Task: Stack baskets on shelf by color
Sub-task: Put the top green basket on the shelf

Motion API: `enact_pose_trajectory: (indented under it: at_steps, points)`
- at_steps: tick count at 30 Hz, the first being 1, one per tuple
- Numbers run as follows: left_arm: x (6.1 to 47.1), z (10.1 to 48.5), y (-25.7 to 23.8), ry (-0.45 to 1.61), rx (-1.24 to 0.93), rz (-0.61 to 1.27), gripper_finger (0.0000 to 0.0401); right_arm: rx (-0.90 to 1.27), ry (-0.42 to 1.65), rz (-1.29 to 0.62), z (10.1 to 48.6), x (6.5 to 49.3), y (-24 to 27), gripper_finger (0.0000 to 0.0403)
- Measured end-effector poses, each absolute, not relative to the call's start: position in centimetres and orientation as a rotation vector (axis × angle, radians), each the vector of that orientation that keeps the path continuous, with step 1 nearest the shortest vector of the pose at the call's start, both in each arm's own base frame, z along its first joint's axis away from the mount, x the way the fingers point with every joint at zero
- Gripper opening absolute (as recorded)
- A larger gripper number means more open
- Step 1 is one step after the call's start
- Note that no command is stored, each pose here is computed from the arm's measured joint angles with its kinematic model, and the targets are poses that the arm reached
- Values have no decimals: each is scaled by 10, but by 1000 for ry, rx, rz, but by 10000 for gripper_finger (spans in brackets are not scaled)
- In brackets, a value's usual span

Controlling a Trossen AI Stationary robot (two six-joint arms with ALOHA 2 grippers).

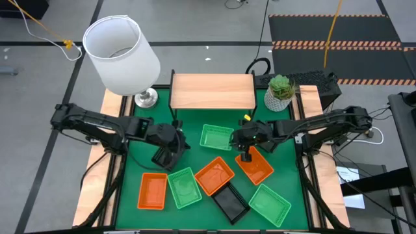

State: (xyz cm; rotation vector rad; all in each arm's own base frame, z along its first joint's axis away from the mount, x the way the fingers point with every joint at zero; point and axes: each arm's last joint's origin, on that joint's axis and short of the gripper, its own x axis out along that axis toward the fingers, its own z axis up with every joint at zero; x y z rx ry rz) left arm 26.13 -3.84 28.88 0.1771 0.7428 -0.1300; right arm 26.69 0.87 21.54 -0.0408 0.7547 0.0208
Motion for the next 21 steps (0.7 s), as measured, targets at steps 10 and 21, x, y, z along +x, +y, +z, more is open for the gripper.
enact_pose_trajectory:
  at_steps: [10, 21]
  points:
    - [281, 274, -35, 749, 170, -113, 19, -206, 836, 88, 199, 273, 9, 157]
    - [281, 277, -43, 722, 112, -114, 19, -525, 844, 175, 198, 272, 7, 178]
